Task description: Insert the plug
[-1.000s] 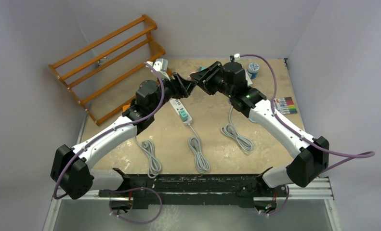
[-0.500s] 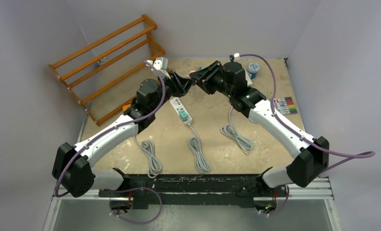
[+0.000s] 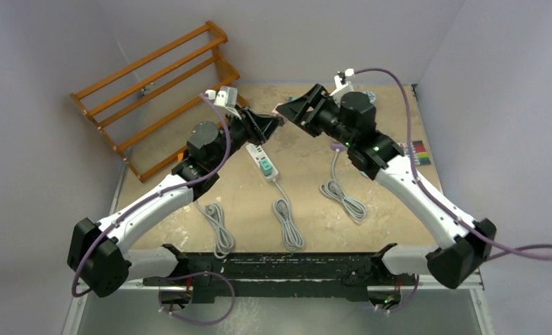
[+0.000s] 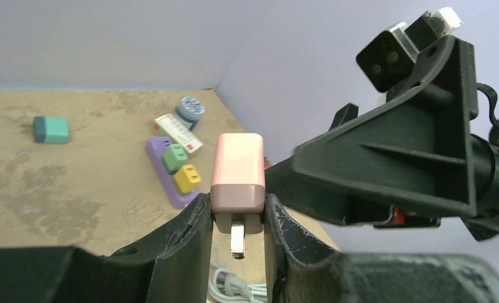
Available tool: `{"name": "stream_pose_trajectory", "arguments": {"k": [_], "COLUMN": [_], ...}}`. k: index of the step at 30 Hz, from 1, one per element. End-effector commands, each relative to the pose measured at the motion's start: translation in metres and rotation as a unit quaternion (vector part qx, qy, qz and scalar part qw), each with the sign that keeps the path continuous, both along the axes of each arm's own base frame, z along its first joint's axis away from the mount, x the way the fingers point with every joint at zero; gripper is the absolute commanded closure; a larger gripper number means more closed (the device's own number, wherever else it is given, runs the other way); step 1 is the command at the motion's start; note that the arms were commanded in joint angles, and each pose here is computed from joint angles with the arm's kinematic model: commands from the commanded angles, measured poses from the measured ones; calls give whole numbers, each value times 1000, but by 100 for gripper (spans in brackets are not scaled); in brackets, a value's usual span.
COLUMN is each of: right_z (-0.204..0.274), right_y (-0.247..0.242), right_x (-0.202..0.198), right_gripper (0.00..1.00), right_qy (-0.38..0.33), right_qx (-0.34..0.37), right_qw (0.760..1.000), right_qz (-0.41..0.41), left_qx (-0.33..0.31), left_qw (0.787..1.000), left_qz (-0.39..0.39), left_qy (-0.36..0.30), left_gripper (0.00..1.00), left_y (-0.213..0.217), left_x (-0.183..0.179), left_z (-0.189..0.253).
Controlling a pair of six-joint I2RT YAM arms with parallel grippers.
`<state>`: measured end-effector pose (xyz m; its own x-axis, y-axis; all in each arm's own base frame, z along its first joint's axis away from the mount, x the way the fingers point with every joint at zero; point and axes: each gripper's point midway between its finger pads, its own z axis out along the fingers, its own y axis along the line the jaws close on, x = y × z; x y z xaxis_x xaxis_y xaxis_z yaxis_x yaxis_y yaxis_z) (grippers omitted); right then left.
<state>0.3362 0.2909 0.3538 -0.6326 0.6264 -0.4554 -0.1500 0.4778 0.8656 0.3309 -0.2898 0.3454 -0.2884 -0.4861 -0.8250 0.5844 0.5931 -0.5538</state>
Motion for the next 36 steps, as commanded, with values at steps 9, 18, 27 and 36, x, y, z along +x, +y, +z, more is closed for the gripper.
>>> {"name": "stream_pose_trajectory", "arguments": {"k": [9, 18, 27, 36], "right_z": [83, 89, 104, 102], "right_y": [-32, -26, -24, -18], "right_x": [-113, -146, -154, -150], "right_gripper": [38, 43, 43, 72], "right_qy": [-345, -386, -406, -403], "right_qx": [-77, -48, -11, -10], "right_qw": [919, 889, 880, 878], "right_qz": [174, 241, 247, 258], "left_qx": [-86, -127, -121, -121], "left_qw": [949, 926, 925, 925], "left_qz": [-264, -317, -324, -324], "left_qy": [-152, -161, -155, -156], "left_gripper": [100, 100, 100, 100], "left_y": [-8, -10, -12, -12], "left_x": [-133, -152, -152, -153], "left_z": [92, 111, 107, 108]}}
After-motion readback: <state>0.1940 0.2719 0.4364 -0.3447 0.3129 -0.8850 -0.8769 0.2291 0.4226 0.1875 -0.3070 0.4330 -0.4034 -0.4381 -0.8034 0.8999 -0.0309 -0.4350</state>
